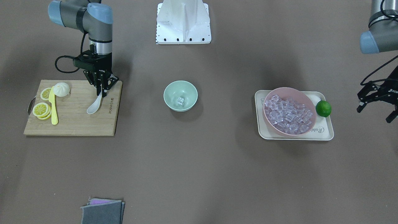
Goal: Put spoon and ice into bowl
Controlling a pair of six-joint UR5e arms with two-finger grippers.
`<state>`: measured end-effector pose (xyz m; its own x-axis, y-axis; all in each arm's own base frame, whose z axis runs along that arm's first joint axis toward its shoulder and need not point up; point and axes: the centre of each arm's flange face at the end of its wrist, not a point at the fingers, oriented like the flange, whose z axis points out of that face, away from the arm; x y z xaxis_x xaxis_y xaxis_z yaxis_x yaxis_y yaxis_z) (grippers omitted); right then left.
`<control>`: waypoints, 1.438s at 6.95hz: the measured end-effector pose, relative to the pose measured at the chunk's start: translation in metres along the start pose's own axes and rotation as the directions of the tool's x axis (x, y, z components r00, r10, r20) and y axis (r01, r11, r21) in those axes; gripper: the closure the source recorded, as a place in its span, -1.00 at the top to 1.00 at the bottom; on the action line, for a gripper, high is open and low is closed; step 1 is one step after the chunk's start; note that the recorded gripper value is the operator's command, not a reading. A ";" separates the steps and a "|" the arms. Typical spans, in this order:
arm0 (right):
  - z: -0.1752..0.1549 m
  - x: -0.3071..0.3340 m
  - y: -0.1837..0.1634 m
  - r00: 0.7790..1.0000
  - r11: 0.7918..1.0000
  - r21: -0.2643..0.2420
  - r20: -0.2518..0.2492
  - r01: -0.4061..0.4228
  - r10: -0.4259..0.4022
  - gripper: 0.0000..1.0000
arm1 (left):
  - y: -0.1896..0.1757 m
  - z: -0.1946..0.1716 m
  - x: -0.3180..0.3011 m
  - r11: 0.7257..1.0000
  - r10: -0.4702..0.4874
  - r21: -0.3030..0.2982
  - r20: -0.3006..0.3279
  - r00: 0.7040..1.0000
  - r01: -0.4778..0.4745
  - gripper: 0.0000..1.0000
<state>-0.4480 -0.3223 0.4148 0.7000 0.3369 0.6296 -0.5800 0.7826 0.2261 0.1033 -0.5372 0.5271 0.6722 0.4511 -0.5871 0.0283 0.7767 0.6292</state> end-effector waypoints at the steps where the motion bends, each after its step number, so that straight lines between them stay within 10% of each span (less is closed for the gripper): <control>1: -0.002 -0.001 0.000 1.000 1.000 0.000 0.003 0.001 -0.001 -1.00 | 0.000 0.000 0.000 1.000 0.000 0.000 0.000 1.000 0.000 0.98; 4: -0.029 -0.016 -0.012 0.998 0.999 -0.005 0.051 0.042 -0.042 -1.00 | 0.000 0.001 0.000 1.000 -0.001 0.000 0.000 1.000 0.001 0.98; 6: -0.056 -0.053 -0.019 0.972 0.976 0.004 0.091 0.218 -0.218 -1.00 | 0.000 0.001 0.000 1.000 -0.002 -0.001 -0.001 1.000 0.002 0.98; 8: -0.075 -0.081 -0.018 0.889 0.899 0.009 0.142 0.439 -0.435 -1.00 | 0.000 0.001 0.000 1.000 -0.003 -0.001 0.000 1.000 0.003 0.98; 10: -0.090 -0.103 -0.014 0.740 0.759 0.031 0.202 0.650 -0.642 -1.00 | -0.001 0.001 0.001 1.000 -0.001 0.002 0.001 1.000 0.001 0.98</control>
<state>-0.4746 -0.3206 0.2800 0.8063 -0.3586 0.4704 0.0021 0.7970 0.6040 0.1043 -0.5381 0.5262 0.6730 0.4496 -0.5872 0.0304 0.7765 0.6293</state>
